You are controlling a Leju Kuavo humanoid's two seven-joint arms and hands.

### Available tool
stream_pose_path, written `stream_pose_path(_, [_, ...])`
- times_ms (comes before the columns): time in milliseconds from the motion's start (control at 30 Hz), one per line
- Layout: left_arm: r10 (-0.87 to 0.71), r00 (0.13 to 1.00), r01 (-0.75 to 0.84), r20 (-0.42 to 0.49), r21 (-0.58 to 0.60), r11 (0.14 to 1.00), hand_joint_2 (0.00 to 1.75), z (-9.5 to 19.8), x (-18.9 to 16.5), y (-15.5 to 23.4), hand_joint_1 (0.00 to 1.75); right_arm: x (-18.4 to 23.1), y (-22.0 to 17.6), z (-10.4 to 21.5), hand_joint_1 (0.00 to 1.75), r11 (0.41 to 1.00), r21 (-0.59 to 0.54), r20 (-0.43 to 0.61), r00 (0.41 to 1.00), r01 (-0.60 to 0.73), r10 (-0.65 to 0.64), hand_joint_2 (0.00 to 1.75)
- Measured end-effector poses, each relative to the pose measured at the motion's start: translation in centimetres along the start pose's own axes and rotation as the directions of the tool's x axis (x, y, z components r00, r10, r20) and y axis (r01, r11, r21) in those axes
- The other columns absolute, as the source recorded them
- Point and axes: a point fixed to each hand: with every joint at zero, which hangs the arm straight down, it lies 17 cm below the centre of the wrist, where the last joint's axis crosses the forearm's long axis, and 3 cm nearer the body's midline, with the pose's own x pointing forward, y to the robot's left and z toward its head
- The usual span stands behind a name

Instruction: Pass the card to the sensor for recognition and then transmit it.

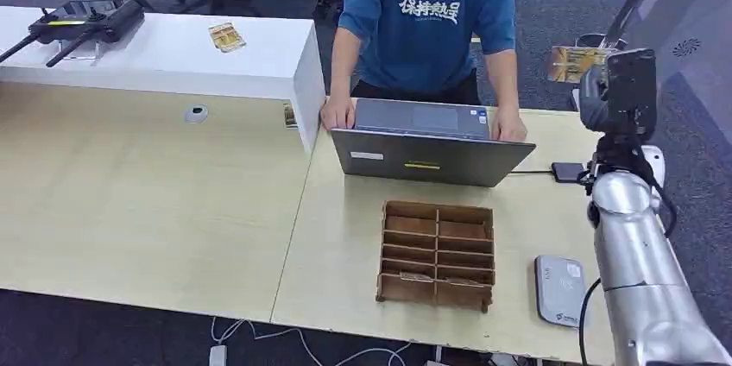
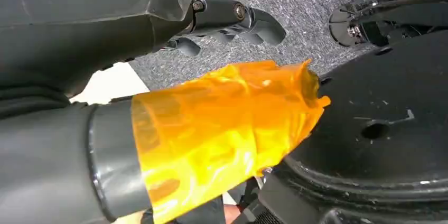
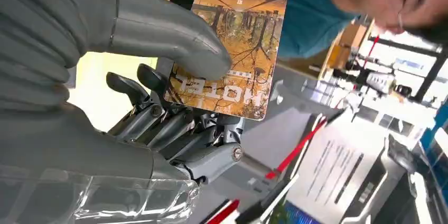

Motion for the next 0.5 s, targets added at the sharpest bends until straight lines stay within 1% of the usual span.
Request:
stream_pose_path(67, [0.004,1.000,-0.004,-0.001,0.003,1.000,0.00,0.0,0.0,0.0,0.00,-0.4,-1.4,-0.3,1.75,0.999,-0.029,0.003,1.000,-0.028,0.029,1.75])
stream_pose_path(233, [0.011,1.000,-0.011,-0.004,0.001,1.000,0.00,0.0,-0.3,-0.3,0.00,-2.8,-5.1,-0.4,1.75,0.993,-0.048,-0.013,0.994,-0.109,0.108,1.75])
stream_pose_path(300, [0.012,1.000,-0.012,-0.004,-0.003,1.000,0.00,0.0,-0.4,-0.4,0.00,-3.6,-5.8,-0.2,1.75,0.991,-0.040,-0.018,0.992,-0.126,0.125,1.75])
stream_pose_path(500, [0.047,0.999,-0.047,0.012,-0.005,0.999,0.00,-0.2,-0.1,-1.0,0.00,-6.7,-8.5,1.7,1.75,0.994,0.002,-0.055,0.992,-0.111,0.110,1.75])
